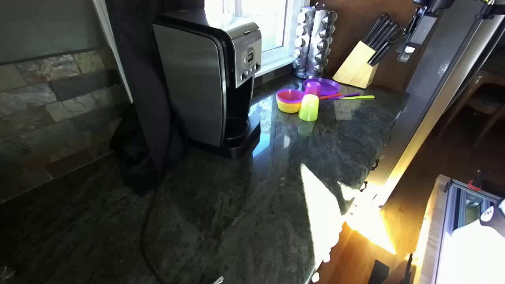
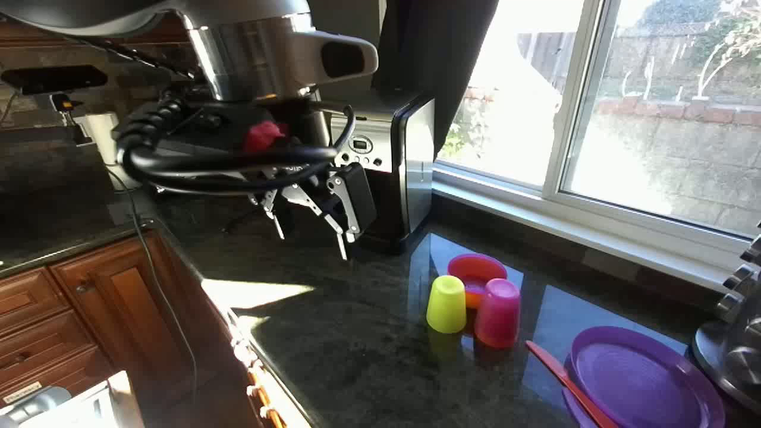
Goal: Press the second button from the left on the coffee making machine
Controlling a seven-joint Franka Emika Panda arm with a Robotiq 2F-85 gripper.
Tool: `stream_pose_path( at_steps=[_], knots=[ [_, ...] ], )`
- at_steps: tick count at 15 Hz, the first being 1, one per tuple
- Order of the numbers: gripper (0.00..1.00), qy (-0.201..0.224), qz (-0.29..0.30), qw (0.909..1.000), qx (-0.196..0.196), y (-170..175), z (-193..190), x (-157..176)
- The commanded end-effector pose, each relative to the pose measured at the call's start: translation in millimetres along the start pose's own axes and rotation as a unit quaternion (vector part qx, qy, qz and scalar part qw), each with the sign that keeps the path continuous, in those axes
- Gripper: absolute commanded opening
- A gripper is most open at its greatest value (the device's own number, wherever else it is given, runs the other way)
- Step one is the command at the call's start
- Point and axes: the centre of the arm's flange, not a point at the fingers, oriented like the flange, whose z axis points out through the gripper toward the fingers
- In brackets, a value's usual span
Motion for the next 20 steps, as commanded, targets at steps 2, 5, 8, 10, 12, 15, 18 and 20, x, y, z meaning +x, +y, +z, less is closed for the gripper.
stream_pose_path(
  at_steps=[2,5,8,10,12,15,18,20],
  knots=[
    [1.0,0.0,0.0,1.0,0.0,0.0,0.0,0.0],
    [1.0,0.0,0.0,1.0,0.0,0.0,0.0,0.0],
    [1.0,0.001,-0.006,0.9992,-0.039,-25.2,10.0,32.6],
    [1.0,0.02,-0.004,0.9984,-0.052,-49.7,19.5,58.2],
    [1.0,0.044,-0.003,0.9972,-0.061,-76.5,29.2,81.8],
    [1.0,0.076,-0.004,0.9954,-0.059,-107.9,43.1,108.9],
    [1.0,0.1,0.004,0.9928,-0.066,-129.0,61.0,131.2],
    [1.0,0.11,-0.004,0.9909,-0.077,-137.5,75.6,141.8]
  ],
)
